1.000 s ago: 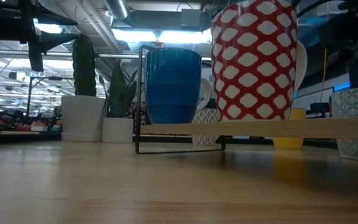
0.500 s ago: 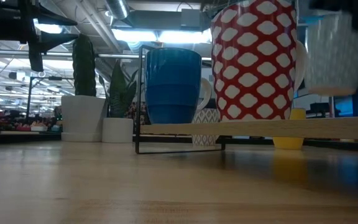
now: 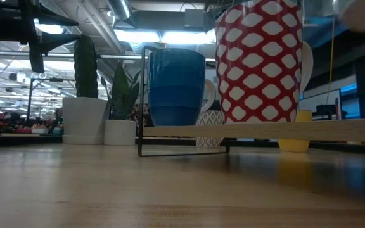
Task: Place coffee mugs
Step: Put the green patterned mug on the shelf
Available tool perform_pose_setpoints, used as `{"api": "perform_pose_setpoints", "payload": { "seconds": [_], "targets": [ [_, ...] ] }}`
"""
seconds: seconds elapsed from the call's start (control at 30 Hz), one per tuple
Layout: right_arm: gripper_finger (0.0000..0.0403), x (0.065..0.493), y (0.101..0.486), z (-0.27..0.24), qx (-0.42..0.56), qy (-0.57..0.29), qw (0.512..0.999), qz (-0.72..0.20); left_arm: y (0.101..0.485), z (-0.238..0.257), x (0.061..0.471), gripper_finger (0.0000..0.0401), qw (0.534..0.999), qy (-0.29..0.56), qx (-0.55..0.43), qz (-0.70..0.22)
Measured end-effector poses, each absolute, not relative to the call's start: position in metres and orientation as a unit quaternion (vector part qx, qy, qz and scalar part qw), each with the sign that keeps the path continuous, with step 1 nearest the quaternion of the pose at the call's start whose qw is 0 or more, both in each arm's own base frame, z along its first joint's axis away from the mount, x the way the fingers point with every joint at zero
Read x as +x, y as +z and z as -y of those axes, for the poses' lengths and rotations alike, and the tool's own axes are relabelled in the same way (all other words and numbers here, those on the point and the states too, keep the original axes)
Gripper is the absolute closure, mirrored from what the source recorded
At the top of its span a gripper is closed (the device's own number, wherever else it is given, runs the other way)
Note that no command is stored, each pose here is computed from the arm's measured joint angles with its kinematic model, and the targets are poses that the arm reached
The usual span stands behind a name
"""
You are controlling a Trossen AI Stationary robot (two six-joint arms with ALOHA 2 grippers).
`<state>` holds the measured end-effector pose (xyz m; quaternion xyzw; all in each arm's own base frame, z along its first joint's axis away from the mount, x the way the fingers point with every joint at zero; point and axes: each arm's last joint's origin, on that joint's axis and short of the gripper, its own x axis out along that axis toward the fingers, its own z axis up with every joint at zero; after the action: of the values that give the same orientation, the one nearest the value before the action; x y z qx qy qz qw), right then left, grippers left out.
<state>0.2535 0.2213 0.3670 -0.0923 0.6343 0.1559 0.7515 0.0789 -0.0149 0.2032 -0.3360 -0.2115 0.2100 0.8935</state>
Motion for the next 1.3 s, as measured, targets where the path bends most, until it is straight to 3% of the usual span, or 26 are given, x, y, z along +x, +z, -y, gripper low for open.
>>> {"api": "perform_pose_setpoints", "payload": {
  "seconds": [0.37,0.57,1.3],
  "targets": [
    [0.0403,0.264,0.322,-0.276,-0.077,0.125,0.728,-0.669,0.203,0.015,0.079,0.0280,0.895,0.210,-0.333,0.211],
    [0.0403,0.278,0.306,-0.289,-0.060,0.136,0.741,-0.655,0.203,0.015,0.079,0.0280,0.895,0.210,-0.332,0.211],
    [0.0403,0.285,0.281,-0.298,0.041,0.067,0.735,-0.673,0.201,0.016,0.080,0.0280,0.900,0.210,-0.325,0.202]
  ]
}}
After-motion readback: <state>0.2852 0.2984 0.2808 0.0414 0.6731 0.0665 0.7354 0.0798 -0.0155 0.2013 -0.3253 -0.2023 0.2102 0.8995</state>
